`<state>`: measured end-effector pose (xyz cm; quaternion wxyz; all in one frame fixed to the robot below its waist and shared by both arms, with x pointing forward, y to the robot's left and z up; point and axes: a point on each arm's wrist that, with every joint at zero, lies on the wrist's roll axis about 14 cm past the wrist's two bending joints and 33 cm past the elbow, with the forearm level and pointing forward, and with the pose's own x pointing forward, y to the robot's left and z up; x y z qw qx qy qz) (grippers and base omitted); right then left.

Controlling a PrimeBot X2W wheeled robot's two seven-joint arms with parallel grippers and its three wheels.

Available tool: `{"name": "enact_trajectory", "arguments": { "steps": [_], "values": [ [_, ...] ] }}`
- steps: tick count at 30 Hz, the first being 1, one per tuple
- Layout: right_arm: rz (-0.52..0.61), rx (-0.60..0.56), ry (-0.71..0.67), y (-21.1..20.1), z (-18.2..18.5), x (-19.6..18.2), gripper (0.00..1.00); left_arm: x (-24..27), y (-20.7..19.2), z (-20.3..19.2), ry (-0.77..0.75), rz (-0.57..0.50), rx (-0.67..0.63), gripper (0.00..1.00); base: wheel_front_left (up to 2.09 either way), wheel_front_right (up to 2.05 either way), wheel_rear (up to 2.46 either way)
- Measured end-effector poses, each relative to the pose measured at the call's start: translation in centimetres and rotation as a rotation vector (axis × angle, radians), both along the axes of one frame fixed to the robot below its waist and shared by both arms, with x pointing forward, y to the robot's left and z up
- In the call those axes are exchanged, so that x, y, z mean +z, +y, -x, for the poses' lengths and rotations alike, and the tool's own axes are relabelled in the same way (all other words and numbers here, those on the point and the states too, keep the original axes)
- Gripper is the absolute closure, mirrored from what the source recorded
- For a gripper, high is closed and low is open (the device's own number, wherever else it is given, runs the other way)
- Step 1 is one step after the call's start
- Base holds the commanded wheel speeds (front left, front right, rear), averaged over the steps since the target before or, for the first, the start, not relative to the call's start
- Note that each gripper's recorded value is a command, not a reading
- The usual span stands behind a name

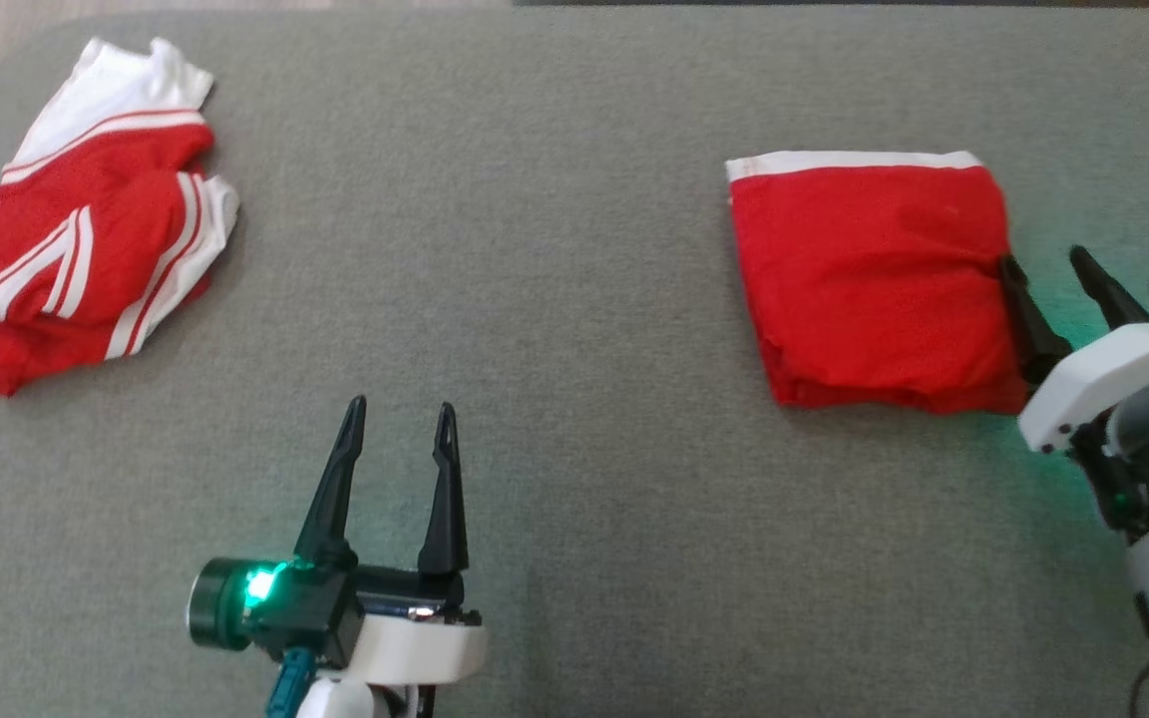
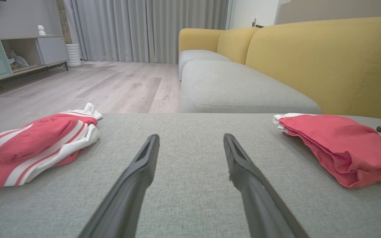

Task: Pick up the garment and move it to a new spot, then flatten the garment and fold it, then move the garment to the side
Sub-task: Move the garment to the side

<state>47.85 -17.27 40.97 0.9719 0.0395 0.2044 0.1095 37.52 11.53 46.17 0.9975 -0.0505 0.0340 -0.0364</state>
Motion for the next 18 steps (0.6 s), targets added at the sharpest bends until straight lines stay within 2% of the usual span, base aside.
{"name": "enact_trajectory", "arguments": {
  "steps": [3, 4, 5, 6, 7, 12, 18],
  "values": [
    [0.032, 0.005, 0.114, -0.7, 0.0, -2.2, 0.00, -0.2, 0.4, -0.3, 0.004, -0.005, 0.013, 0.00, 0.00, 0.00, 0.00],
    [0.025, 0.005, 0.140, -0.6, 0.1, -2.7, 0.21, -0.4, 0.6, -0.3, 0.010, -0.007, 0.020, 0.00, 0.00, 0.00, 0.00],
    [0.013, 0.007, 0.161, -0.4, 0.2, -3.1, 0.54, -0.5, 0.7, -0.3, 0.015, -0.010, 0.027, 0.00, 0.00, 0.00, 0.00],
    [-0.004, 0.008, 0.181, -0.1, 0.3, -3.5, 0.81, -0.7, 0.8, -0.3, 0.021, -0.011, 0.029, 0.00, 0.00, 0.00, 0.00],
    [-0.017, 0.012, 0.198, 0.3, 0.4, -3.9, 0.99, -0.9, 0.8, -0.4, 0.025, -0.011, 0.031, 0.00, 0.00, 0.00, 0.00],
    [-0.070, 0.011, 0.215, 0.8, 0.8, -4.1, 1.00, -1.3, 0.1, -1.0, 0.032, -0.008, 0.013, 0.00, 0.00, 0.00, 0.00],
    [-0.026, -0.067, 0.181, -3.6, 1.1, -3.4, 1.00, -1.4, -2.3, -3.0, 0.012, -0.004, -0.067, 0.00, 0.00, 0.00, 0.00]
  ]
}}
